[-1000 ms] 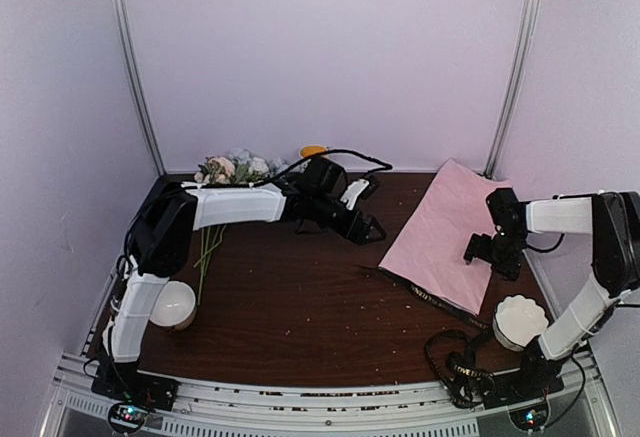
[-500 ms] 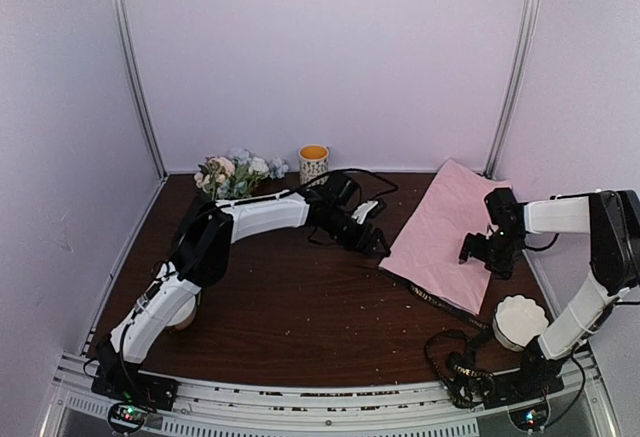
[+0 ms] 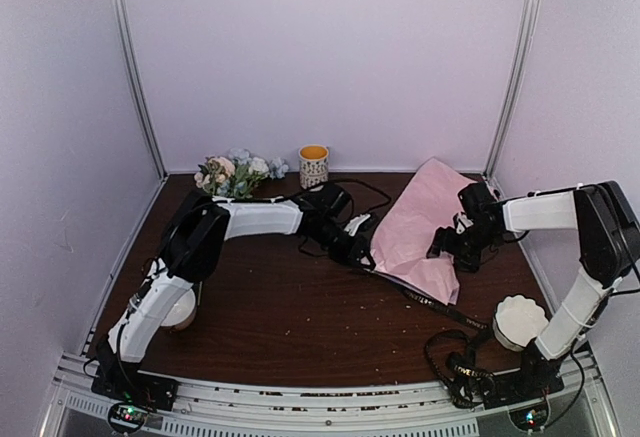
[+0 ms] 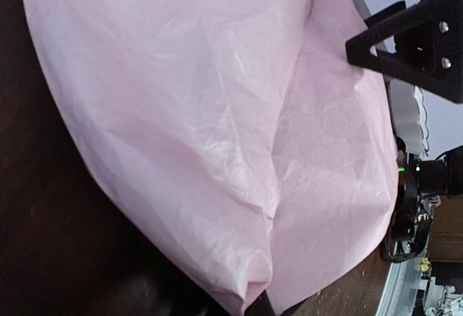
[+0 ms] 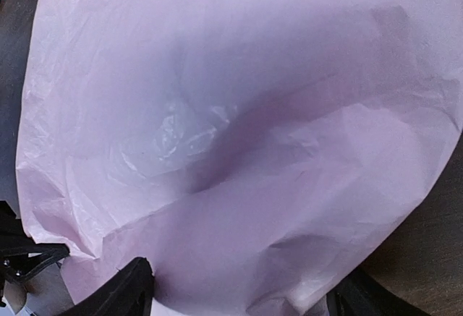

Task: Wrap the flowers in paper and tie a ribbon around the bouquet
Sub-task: Move the folded wrapping paper to the corner of the board.

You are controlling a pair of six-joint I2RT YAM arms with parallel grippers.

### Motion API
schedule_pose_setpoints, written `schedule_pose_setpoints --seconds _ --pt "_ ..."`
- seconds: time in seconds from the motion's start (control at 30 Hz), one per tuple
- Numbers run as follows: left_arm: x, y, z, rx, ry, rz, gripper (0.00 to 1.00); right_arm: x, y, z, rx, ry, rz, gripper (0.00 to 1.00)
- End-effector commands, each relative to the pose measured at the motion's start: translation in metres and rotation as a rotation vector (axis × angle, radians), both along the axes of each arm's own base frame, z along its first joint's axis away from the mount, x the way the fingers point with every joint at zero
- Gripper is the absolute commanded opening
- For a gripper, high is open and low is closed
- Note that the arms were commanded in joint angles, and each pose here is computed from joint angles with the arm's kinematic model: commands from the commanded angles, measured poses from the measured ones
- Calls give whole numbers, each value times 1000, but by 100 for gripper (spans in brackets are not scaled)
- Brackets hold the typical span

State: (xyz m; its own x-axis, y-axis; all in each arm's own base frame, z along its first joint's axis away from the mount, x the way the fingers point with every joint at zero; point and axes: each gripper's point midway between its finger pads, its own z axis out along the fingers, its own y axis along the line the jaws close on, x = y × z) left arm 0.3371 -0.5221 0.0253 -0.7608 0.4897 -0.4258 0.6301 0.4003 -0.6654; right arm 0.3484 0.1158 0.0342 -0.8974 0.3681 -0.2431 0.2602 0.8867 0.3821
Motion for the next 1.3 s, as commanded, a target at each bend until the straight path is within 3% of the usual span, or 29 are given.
schedule_pose_setpoints --seconds 0.0,0.23,0.37,0.57,0.87,0.9,0.93,1.0,1.03,1.13,1.2,1.27 --pt "22 9 64 -127 -125 83 0 4 11 25 47 -67 24 80" --pt "15 49 111 -207 -203 134 0 8 51 88 256 -264 131 62" --pt "7 77 122 -222 -202 186 0 4 88 114 397 -317 213 61" --pt "-19 101 104 -186 -154 186 0 0 148 131 516 -315 325 58" --pt "-21 130 101 -126 -225 209 1 -2 166 137 533 -317 327 9" --pt "-22 131 100 -122 -232 201 9 -3 168 137 533 -315 332 4" --pt "-24 133 99 -117 -248 187 23 -5 170 138 534 -311 335 0" --pt "-26 138 106 -109 -303 169 51 -7 171 141 522 -307 335 0" --pt "-25 143 112 -99 -357 169 59 -8 171 144 506 -310 332 0" --pt "-30 160 144 -60 -627 164 70 -13 169 154 427 -323 343 0" --pt "-38 172 178 -40 -881 161 77 -17 171 169 381 -342 364 0" --pt "-66 168 201 -62 -1090 74 86 -24 173 180 343 -341 388 0"
